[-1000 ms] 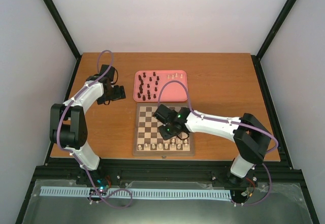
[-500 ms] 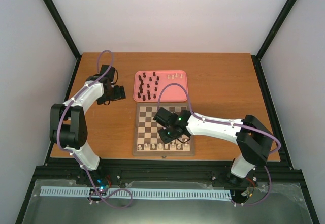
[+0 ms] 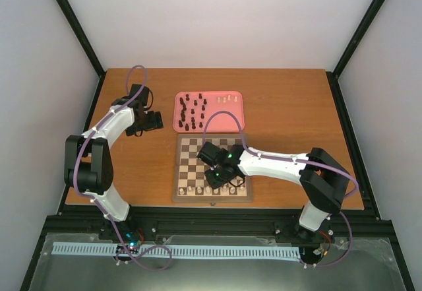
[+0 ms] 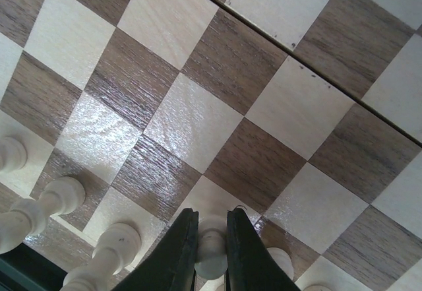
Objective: Set up the chess pieces on the board
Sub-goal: Place the chess piece on the chessboard.
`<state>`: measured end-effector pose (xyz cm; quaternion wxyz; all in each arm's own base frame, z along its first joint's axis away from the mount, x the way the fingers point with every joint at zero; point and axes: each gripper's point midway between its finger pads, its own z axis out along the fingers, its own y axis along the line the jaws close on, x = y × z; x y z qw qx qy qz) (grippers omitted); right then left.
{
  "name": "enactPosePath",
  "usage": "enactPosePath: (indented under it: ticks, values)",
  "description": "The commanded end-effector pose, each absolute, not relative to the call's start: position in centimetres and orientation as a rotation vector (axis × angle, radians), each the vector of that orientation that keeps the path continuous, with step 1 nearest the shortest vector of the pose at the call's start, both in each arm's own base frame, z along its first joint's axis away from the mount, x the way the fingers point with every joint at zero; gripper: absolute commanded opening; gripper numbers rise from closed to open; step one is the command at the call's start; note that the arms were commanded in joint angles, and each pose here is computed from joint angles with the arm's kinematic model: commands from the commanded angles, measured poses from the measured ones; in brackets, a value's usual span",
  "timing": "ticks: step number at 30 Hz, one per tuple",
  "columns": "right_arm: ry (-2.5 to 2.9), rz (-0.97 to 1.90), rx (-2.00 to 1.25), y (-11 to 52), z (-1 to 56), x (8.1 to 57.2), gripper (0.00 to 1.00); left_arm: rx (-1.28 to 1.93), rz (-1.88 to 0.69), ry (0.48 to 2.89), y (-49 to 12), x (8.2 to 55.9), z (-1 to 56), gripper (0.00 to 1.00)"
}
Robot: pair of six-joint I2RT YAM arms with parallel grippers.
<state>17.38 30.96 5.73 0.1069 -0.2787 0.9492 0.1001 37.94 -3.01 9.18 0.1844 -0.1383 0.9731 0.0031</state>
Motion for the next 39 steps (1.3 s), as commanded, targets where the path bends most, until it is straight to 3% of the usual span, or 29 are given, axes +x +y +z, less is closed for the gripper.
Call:
enactPosePath:
  ticks: [1, 14, 21, 39]
  values:
    - [2.776, 0.276, -0.833, 31.5, 5.8, 17.6, 0.08, -0.368, -0.001, 2.692, -3.1, 38.4, 10.7, 1.0]
    - [2.801, 0.257, -0.853, 31.5, 5.0, 17.4, 0.1, -0.368, 0.003, 2.7, -3.1, 38.5, 10.2, 1.0]
    - [2.79, 0.227, -0.847, 31.3, 5.1, 17.8, 0.22, -0.368, 0.005, 2.702, -3.1, 38.7, 10.1, 1.0]
    - [2.706, 0.221, -0.733, 31.6, 8.3, 22.2, 0.36, -0.366, 0.011, 2.697, -3.1, 39.1, 10.6, 1.0]
